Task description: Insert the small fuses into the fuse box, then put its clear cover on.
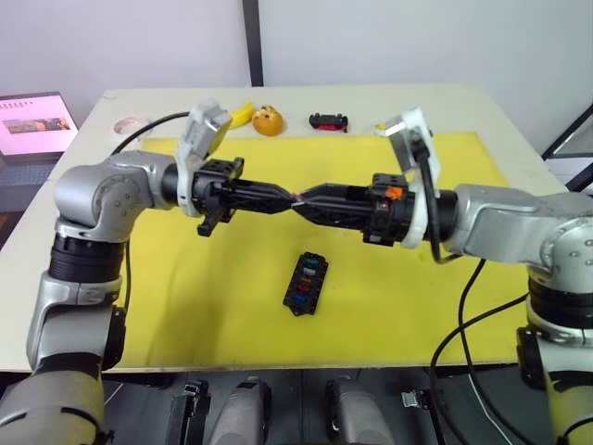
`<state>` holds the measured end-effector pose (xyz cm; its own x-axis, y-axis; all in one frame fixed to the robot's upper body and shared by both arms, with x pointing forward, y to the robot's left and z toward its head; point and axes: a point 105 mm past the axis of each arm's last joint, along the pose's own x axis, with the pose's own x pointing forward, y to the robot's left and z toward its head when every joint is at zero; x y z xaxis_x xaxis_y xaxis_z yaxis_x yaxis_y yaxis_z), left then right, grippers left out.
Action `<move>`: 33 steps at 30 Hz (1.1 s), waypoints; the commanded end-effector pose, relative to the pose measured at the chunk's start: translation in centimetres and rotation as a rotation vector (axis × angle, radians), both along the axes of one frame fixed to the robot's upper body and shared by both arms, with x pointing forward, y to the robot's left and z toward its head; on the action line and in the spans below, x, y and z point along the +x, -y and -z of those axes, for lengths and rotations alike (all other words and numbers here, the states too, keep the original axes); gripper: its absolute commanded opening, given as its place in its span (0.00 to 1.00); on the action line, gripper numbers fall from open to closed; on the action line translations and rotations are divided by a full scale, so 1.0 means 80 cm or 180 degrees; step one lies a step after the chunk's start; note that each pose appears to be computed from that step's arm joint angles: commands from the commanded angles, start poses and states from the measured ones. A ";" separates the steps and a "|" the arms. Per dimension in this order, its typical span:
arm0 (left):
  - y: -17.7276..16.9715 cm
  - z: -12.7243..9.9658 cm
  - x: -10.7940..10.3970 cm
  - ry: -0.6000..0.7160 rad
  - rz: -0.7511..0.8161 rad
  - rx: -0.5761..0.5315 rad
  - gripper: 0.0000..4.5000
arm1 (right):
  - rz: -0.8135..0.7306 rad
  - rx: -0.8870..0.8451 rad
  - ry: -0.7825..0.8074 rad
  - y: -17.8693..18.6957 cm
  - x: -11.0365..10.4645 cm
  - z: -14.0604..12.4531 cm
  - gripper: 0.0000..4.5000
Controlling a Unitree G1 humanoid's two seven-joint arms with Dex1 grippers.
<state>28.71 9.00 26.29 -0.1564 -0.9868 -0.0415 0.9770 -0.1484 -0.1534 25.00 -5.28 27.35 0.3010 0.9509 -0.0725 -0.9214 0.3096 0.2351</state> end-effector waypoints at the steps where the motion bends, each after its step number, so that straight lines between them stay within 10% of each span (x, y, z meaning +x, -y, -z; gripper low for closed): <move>1: 0.002 -0.008 -0.006 0.0142 0.0045 0.0003 0.00 | -0.0032 0.0077 0.0087 0.000 -0.004 -0.012 0.36; 15: 0.002 -0.008 -0.004 0.0153 0.0035 -0.0004 0.00 | -0.0045 0.0074 0.0074 -0.001 -0.004 -0.012 0.36; 20: 0.003 -0.008 -0.004 0.0154 0.0031 -0.0004 0.00 | -0.0049 0.0062 0.0056 0.000 -0.005 -0.011 0.01; 33: -0.005 -0.001 -0.001 0.0106 -0.0090 0.0218 0.00 | 0.0025 -0.0223 0.0255 0.006 0.001 -0.004 0.01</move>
<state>28.55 8.78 25.79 -0.1596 -0.9837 -0.0825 0.9764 -0.1449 -0.1604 25.36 -5.60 26.83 0.3088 0.9444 -0.1125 -0.9205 0.3265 0.2145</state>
